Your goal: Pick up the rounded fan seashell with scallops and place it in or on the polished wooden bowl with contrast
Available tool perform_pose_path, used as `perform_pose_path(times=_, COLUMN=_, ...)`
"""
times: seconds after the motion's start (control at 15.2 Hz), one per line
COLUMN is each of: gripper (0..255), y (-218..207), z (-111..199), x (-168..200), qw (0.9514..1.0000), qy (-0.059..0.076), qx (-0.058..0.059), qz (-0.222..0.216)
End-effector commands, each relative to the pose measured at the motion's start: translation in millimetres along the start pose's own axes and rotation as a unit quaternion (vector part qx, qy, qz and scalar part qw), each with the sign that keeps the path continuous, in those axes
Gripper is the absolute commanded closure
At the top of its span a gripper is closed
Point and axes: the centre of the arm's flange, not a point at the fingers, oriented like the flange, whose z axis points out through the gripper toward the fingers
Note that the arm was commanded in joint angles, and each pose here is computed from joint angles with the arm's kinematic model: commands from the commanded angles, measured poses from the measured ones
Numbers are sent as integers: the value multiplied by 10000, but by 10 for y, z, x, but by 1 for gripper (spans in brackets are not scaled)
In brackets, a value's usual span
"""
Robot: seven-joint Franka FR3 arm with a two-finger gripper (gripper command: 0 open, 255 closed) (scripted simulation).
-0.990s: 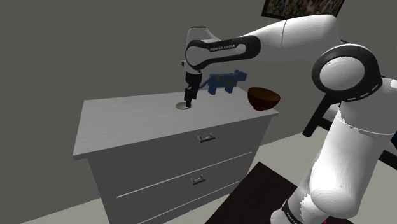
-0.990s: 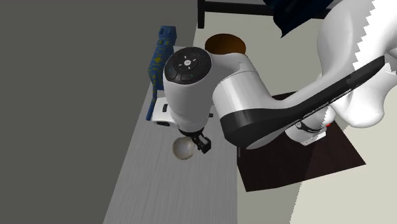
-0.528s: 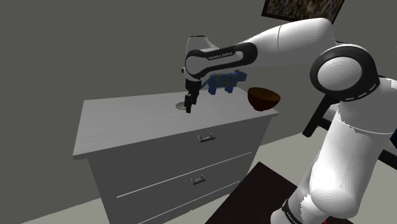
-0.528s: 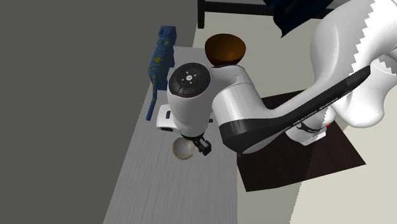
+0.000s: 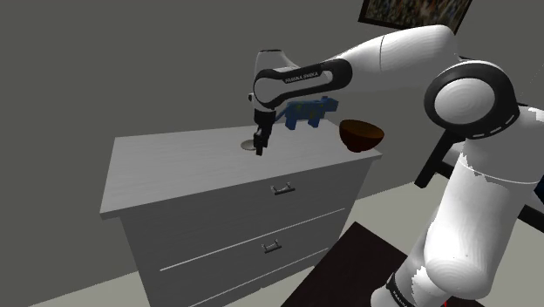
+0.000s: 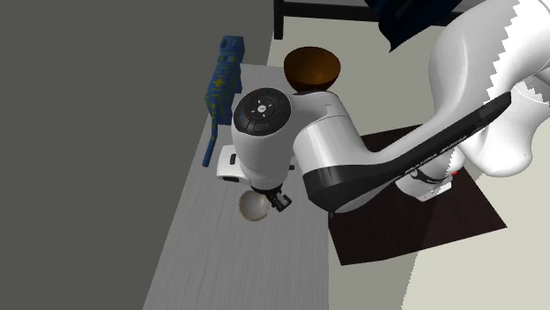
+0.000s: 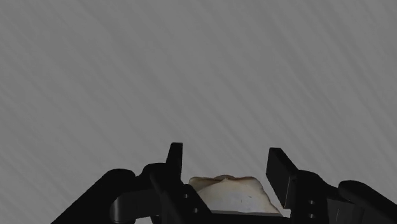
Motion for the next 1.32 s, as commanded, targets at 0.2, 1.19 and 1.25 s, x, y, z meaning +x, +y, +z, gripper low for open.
perform_pose_path(times=0.2, gripper=255, y=3, z=4, x=-1, qw=10000, qy=-3, qx=0, qz=0)
perform_pose_path(times=1.19, gripper=255, y=20, z=-523, x=-7, qw=10000, qy=-3, qx=0, qz=1)
perform_pose_path(times=1.25, gripper=255, y=22, z=-576, x=-8, qw=10000, qy=-3, qx=0, qz=1)
